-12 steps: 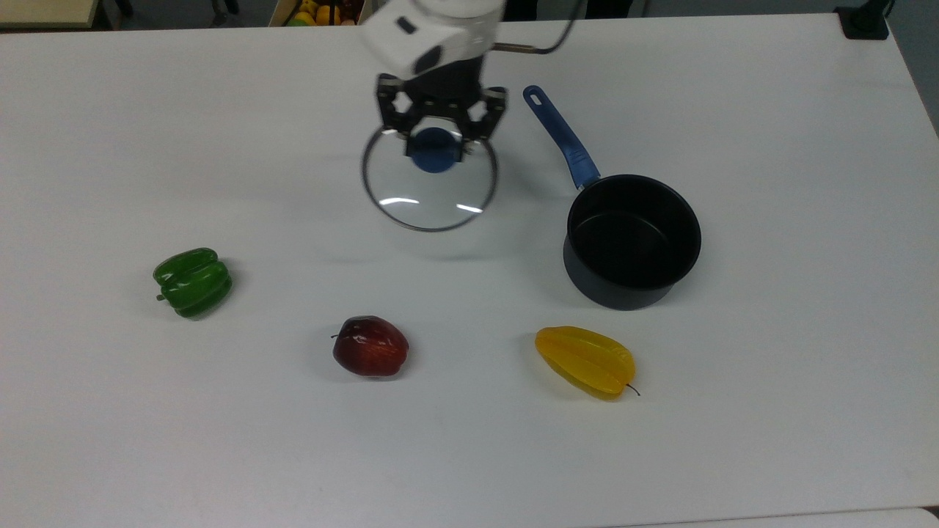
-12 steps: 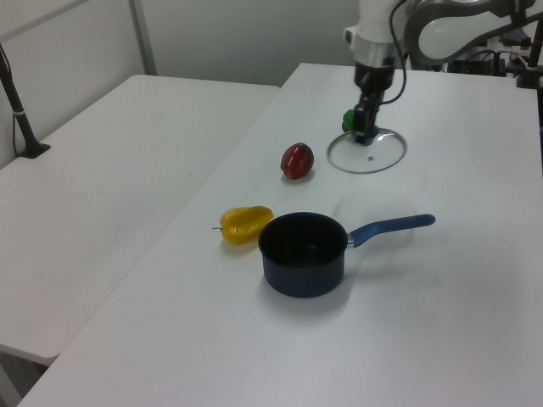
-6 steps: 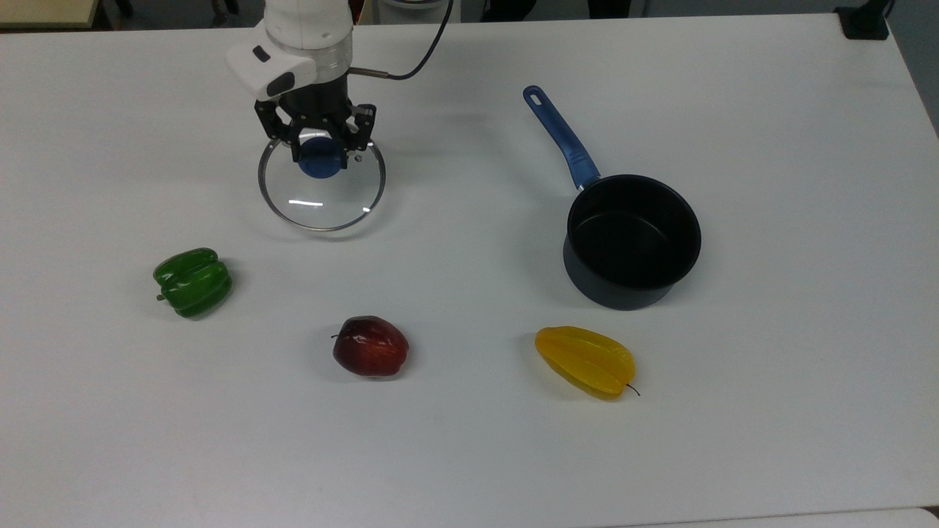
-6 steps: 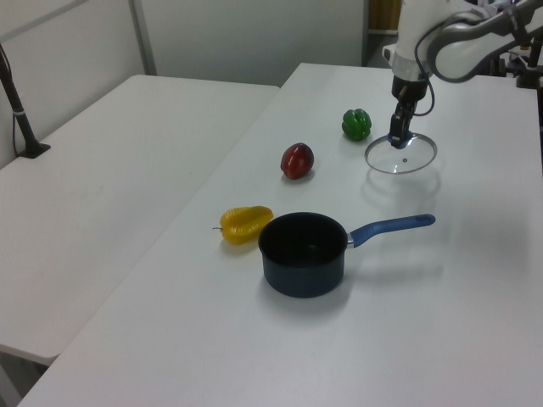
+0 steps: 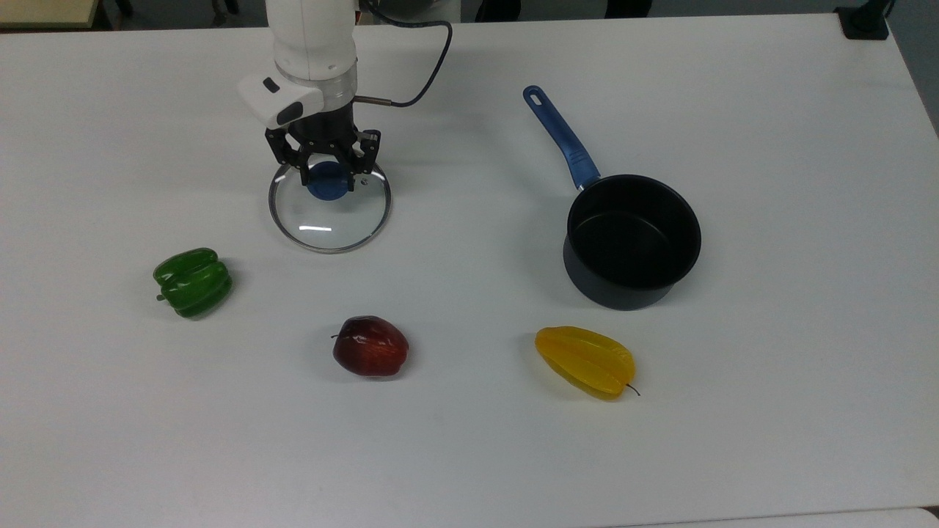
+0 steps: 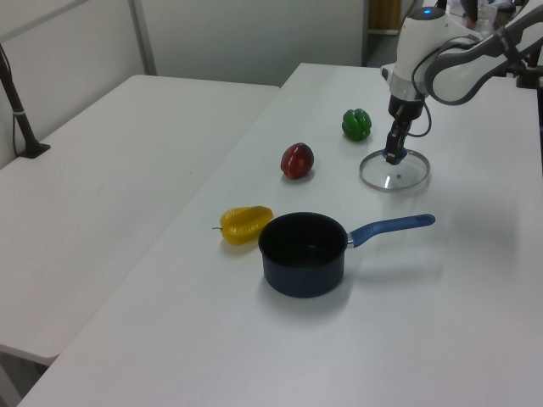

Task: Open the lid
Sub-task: 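Open the gripper, release the knob and raise the gripper away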

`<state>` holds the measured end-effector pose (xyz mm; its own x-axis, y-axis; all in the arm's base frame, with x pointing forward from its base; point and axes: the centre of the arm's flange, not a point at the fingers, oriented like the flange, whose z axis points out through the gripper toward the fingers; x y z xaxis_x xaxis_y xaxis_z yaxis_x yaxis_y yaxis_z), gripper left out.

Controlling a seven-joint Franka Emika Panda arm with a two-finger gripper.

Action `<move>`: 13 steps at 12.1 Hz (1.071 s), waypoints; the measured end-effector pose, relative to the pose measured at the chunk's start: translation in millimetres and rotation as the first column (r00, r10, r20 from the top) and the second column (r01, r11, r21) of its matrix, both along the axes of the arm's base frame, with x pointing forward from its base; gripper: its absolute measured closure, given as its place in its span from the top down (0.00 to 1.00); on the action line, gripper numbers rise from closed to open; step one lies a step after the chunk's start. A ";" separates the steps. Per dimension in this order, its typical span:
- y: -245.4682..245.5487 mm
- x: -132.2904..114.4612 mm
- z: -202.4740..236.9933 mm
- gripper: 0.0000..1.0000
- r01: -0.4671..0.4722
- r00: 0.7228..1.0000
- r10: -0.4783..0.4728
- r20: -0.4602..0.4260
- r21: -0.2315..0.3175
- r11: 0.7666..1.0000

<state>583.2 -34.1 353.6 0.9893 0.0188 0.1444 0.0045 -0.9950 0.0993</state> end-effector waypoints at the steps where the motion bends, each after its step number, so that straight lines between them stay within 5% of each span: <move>1: 0.1 0.5 -0.4 0.61 0.007 1.000 -0.007 0.003 0.009 1.000; 5: 1.0 -0.2 -3.8 0.73 0.008 1.000 -0.008 -0.009 0.011 1.000; 8: 3.2 4.1 12.5 0.94 0.011 0.999 -0.010 -0.050 0.006 1.000; 13: 59.1 12.4 161.0 1.00 -0.049 0.994 0.047 -0.099 -0.018 0.999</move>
<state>595.6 25.0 514.6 0.9966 0.0682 0.0452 0.0626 -0.9912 0.1163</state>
